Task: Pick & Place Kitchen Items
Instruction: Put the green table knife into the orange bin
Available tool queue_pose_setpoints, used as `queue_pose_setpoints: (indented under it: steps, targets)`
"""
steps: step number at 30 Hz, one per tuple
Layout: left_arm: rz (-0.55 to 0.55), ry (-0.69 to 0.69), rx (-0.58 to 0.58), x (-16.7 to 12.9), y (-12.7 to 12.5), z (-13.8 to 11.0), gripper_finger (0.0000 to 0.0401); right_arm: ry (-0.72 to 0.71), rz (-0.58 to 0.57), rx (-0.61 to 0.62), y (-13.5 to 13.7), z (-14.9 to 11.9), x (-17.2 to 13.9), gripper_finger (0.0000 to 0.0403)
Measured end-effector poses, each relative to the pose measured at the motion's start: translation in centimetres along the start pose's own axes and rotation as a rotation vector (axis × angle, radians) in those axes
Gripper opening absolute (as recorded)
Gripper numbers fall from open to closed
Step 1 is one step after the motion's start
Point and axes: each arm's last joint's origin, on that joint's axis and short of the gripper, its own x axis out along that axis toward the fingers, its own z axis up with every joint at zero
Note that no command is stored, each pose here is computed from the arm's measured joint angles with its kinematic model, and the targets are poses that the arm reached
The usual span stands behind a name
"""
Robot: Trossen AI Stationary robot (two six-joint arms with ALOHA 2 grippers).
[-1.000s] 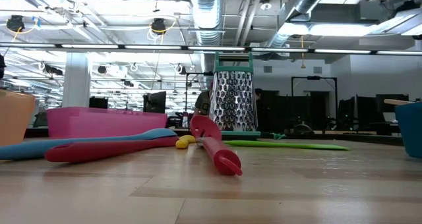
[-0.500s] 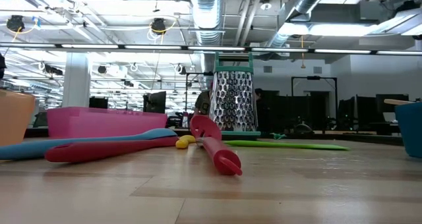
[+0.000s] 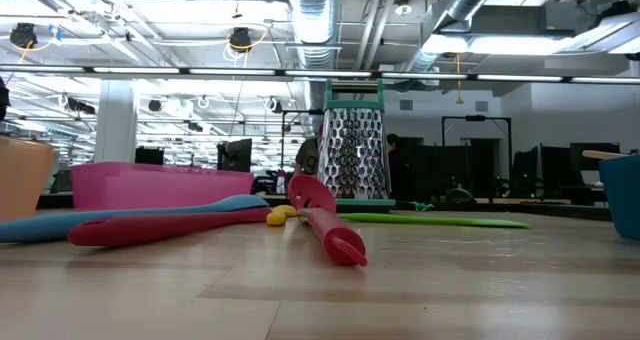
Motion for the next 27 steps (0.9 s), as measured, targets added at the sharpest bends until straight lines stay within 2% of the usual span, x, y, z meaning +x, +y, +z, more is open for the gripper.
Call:
queue_pose_setpoints:
  steps: [8,14,27]
  targets:
    - [-0.035,-0.018,0.046,0.05,-0.65,1.12,0.0185,0.015,0.006,0.010,0.30,-0.29,0.18,0.0072]
    - [-0.037,-0.015,0.040,0.16,-0.74,1.05,0.0176,0.018,0.006,0.012,0.32,-0.33,0.19,0.0072]
    - [-0.028,-0.023,0.038,0.32,-0.77,0.98,0.0096,0.024,0.019,0.018,0.74,-0.56,0.39,0.0072]
